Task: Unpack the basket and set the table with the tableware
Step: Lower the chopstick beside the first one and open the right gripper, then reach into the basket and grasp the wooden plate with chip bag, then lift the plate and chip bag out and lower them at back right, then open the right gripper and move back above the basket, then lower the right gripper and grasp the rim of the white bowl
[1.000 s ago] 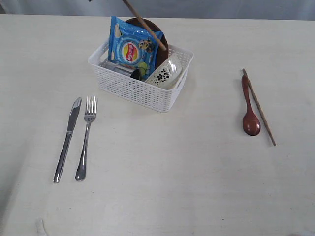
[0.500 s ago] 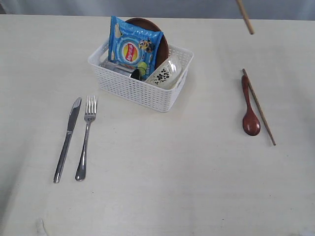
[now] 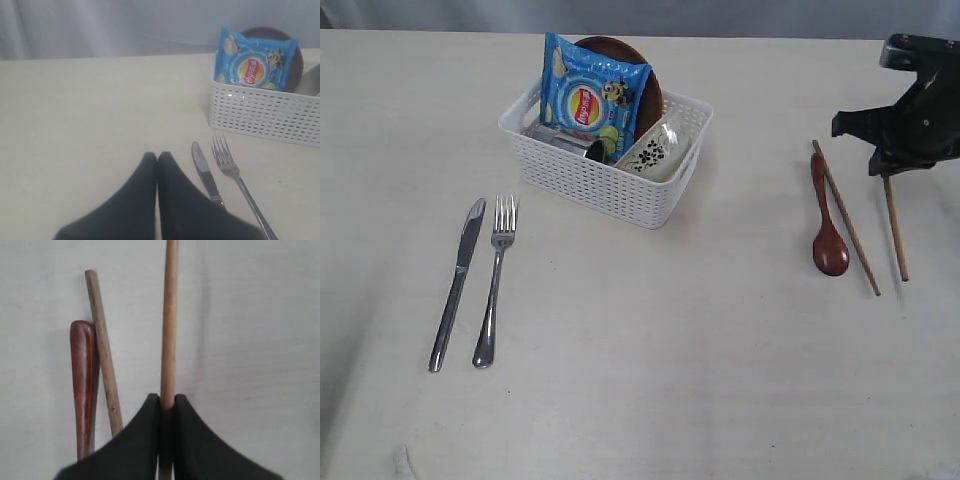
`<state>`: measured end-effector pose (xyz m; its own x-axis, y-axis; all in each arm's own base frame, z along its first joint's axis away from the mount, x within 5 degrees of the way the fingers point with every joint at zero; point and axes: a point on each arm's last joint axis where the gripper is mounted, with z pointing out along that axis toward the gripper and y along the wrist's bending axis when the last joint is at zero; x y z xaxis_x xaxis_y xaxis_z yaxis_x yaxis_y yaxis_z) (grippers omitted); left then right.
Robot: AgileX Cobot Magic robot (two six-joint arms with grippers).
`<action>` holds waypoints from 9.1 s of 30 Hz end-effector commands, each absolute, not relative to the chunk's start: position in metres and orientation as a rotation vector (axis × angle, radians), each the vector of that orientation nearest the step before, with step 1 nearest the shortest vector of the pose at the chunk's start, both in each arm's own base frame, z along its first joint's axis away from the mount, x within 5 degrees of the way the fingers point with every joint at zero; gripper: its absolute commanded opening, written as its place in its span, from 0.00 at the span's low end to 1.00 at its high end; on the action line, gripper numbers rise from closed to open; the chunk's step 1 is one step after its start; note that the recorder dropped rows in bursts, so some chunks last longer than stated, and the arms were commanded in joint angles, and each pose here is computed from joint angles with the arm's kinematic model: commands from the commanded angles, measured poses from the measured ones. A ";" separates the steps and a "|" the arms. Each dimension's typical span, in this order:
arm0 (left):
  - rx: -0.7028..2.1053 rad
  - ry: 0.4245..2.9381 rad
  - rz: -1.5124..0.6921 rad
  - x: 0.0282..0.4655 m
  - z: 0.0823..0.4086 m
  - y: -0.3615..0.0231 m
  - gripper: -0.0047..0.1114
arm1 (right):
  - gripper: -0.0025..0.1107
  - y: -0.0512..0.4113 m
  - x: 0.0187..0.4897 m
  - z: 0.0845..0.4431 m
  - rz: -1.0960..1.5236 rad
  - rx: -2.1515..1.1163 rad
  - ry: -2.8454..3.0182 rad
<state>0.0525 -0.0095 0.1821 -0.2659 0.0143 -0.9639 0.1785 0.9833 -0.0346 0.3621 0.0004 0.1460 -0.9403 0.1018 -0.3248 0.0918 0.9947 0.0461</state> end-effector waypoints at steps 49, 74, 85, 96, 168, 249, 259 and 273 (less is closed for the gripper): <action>0.147 1.825 -0.157 0.053 0.182 -0.010 0.04 | 0.44 0.210 0.402 0.288 0.443 -0.880 2.290; 0.147 1.825 -0.157 0.053 0.182 -0.010 0.04 | 0.50 0.247 0.426 0.211 0.355 -1.088 2.424; 0.147 1.825 -0.157 0.053 0.182 -0.010 0.04 | 0.06 0.249 0.420 0.217 0.353 -1.116 2.427; 0.147 1.825 -0.157 0.053 0.182 -0.010 0.04 | 0.02 0.240 0.420 0.276 0.240 -1.145 2.309; 0.147 1.825 -0.157 0.053 0.182 -0.010 0.04 | 0.44 -0.067 0.479 0.112 0.816 0.594 2.644; 0.147 1.825 -0.157 0.053 0.182 -0.010 0.04 | 0.35 0.247 0.369 0.237 -0.098 -0.196 2.873; 0.147 1.825 -0.157 0.053 0.182 -0.010 0.04 | 0.35 0.256 0.373 0.232 0.025 -0.124 2.845; 0.147 1.825 -0.157 0.053 0.182 -0.010 0.04 | 0.02 0.255 0.386 0.213 -0.113 -0.120 2.821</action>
